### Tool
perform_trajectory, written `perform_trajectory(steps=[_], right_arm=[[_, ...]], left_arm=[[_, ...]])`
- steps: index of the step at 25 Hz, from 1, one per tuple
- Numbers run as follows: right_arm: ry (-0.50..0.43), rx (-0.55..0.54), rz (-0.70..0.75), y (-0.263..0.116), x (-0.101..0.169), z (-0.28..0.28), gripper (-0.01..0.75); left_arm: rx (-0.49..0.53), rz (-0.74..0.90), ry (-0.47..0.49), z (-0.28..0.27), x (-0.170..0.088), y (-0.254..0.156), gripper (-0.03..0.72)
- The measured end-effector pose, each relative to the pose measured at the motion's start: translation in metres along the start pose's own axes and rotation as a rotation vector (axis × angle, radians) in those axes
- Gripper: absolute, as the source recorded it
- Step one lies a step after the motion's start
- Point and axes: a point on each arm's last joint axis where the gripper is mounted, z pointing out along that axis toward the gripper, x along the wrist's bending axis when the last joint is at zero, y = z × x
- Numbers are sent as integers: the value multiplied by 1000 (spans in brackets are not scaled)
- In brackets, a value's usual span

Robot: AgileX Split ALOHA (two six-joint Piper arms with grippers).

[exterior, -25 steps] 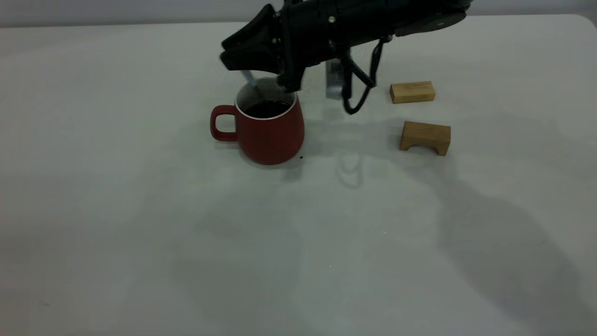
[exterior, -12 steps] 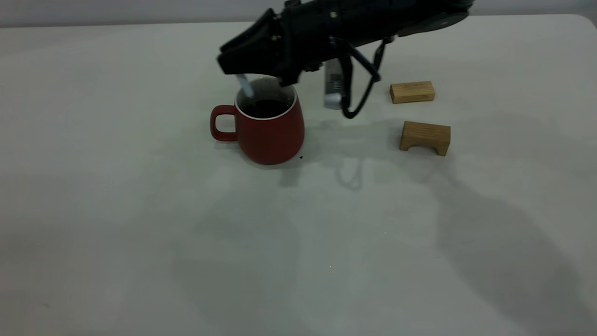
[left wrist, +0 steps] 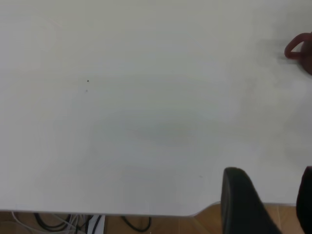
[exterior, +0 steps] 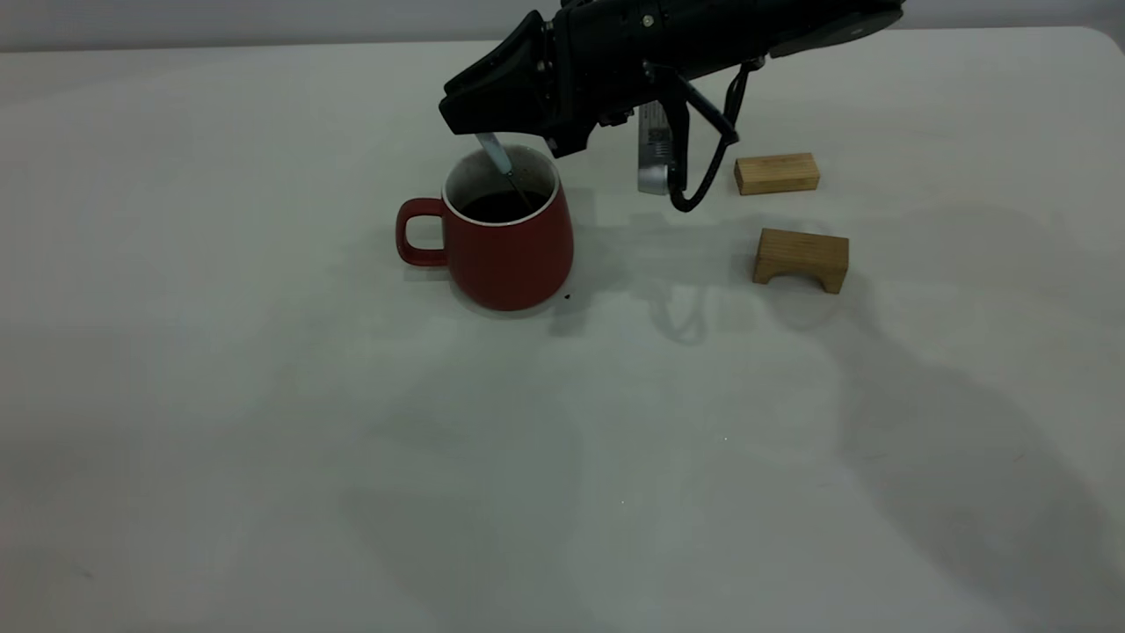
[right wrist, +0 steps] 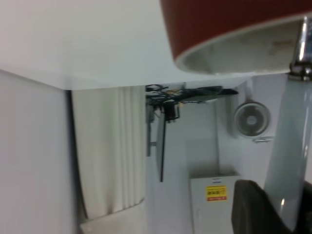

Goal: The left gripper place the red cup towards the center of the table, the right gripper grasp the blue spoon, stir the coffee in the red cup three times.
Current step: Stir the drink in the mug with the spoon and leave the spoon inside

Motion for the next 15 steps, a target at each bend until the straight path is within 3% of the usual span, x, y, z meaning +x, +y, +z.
perform_trajectory(steps=[5,7,15], right_arm=[[-15,4,-5,-1,-3,2,157],[-19,6,-6,-2,-3,3,191],[-66,-8,-61,-9,-7,0,544]], left_arm=[[0,0,0,0,0,0,353],[0,0,0,0,0,0,353],[0,0,0,0,0,0,353]])
